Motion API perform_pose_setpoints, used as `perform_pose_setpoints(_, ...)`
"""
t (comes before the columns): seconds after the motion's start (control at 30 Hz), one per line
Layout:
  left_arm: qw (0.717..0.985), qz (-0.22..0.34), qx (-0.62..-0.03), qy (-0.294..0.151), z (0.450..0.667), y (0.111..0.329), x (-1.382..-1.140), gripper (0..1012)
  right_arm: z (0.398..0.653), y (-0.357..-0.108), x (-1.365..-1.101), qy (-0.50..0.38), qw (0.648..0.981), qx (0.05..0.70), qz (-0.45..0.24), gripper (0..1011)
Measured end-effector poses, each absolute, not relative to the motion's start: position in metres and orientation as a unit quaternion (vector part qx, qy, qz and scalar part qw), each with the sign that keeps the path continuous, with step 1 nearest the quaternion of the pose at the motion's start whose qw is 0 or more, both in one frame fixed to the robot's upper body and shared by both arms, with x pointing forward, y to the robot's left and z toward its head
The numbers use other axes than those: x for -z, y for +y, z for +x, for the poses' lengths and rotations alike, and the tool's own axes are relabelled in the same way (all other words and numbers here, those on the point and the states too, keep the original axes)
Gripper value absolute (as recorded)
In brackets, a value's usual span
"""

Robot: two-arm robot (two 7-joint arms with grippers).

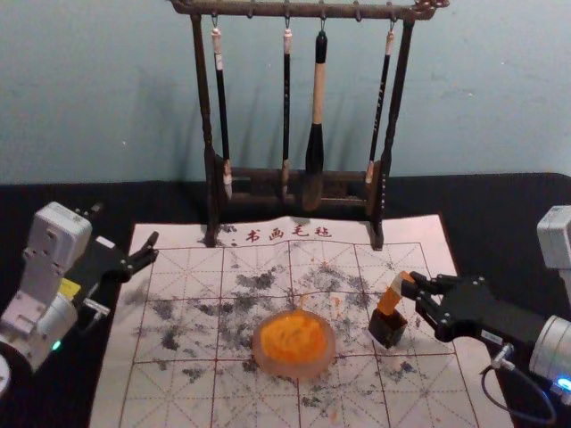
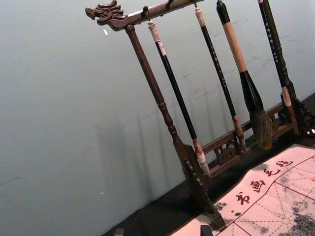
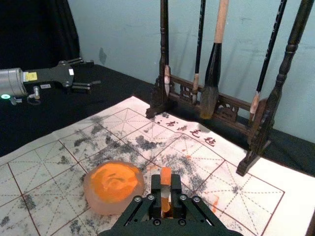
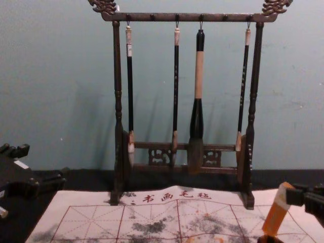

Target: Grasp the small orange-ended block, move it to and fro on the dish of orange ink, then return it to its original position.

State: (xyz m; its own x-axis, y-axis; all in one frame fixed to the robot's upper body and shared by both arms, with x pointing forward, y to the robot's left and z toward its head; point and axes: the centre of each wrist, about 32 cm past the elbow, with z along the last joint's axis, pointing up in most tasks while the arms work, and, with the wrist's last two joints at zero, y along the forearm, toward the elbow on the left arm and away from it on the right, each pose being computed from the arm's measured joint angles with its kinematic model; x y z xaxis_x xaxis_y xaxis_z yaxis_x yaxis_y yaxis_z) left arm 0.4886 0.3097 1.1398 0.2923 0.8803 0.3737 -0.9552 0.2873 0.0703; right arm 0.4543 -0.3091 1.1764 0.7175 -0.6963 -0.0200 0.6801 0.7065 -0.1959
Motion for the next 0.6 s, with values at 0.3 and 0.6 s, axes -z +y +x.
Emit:
perform_pose_setpoints(0.3, 0.791, 0.142, -0.580, -0.132, 0.489, 0.310, -1.140, 1001, 0.451, -0.312, -1.173, 0.055, 0.917, 0.383, -0.096, 83)
perform_pose_setpoints(0.6, 0.791, 0.141, -0.580, -0.132, 0.489, 0.310, -1.140, 1001, 0.453, -0.314, -1.164, 0.067, 0.914, 0.387, -0.105, 83)
